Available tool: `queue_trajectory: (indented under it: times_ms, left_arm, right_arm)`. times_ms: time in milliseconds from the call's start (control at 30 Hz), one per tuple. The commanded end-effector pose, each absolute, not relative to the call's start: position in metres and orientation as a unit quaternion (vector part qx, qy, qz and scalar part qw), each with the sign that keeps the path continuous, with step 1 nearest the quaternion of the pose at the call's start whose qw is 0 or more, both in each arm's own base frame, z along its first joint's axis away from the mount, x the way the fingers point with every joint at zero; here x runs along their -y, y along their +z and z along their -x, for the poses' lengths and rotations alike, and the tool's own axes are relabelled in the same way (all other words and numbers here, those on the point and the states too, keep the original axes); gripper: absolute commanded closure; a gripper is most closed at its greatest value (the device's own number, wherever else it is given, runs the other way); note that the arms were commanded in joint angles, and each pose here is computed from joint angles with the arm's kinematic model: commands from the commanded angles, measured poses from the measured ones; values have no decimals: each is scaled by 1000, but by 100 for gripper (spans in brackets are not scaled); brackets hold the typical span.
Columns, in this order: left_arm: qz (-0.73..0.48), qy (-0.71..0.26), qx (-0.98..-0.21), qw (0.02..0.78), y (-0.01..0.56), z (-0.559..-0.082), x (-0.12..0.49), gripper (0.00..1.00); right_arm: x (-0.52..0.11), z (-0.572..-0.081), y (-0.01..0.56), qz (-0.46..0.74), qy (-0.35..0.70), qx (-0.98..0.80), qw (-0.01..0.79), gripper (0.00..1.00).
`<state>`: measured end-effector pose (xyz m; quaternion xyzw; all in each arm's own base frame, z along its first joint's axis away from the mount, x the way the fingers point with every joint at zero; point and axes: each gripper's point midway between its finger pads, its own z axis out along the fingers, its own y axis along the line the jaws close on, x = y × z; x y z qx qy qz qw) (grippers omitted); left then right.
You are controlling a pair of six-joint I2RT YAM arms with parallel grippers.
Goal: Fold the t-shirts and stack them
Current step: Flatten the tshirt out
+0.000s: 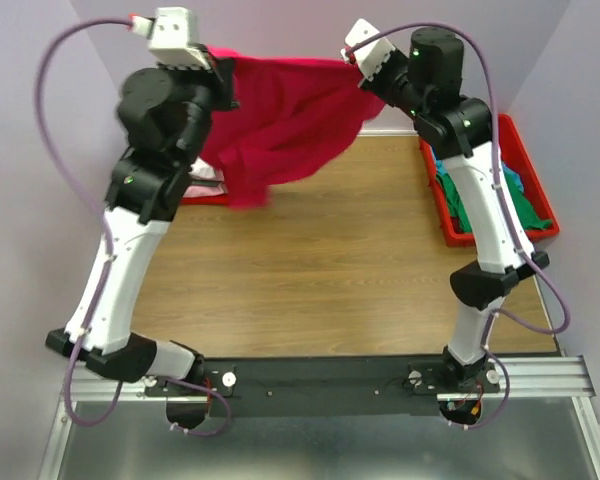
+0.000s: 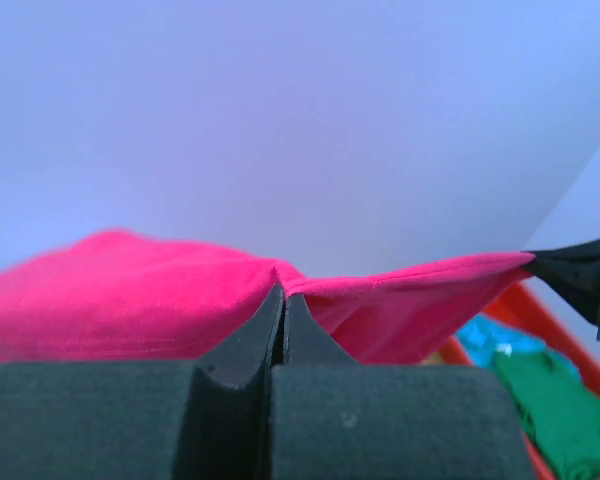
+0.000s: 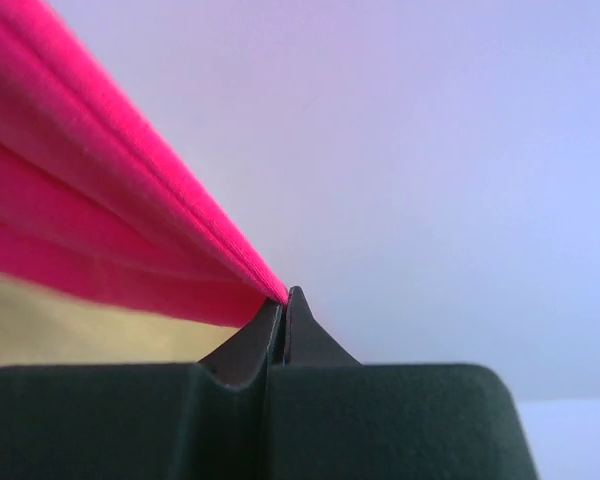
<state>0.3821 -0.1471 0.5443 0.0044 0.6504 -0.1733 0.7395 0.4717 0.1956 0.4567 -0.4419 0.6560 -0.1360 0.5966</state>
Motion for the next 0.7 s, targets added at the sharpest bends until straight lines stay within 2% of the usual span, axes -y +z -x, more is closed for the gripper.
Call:
queue_trajectory:
  times_ms: [0,67,100,133,167,200,233,367,467,500,600,667]
  left_arm:
    - [0,-125,-598,791,607,-330,102,100]
    - [-8,-133,-591,796,607,-310,98,100]
    - [-18,-132,-615,777,577,-314,103,100]
    - [-27,-153,-603,782,579,-290,100,100]
    - [-54,-168,-635,752,539,-295,115,100]
    - [-69,-184,-648,736,519,-289,121,100]
    - [-74,-205,-672,708,480,-281,127,100]
    - [-136,-332,-708,608,402,-237,170,100]
    - [-158,-419,-752,484,309,-198,198,100]
    - [-173,-444,-745,468,304,-179,203,100]
    - [-167,-476,-773,384,262,-146,210,100]
    - [-174,-492,-786,333,245,-125,217,100]
  right_arm:
    - [-163,-437,539,411,-204,-600,655,100]
    - [-157,-423,546,406,-195,-600,661,100]
    - [-159,-414,542,419,-181,-600,658,100]
    - [-150,-390,553,420,-171,-592,667,100]
    - [-161,-387,514,462,-140,-611,627,100]
    - [-163,-377,499,479,-123,-617,612,100]
    - [-163,-355,466,511,-87,-633,575,100]
    - [-150,-297,381,591,-14,-659,465,100]
    - [-124,-247,297,618,41,-691,372,100]
    - [-108,-227,259,617,46,-712,333,100]
    - [-82,-187,200,621,52,-735,266,100]
    - [-74,-172,185,620,61,-745,240,99]
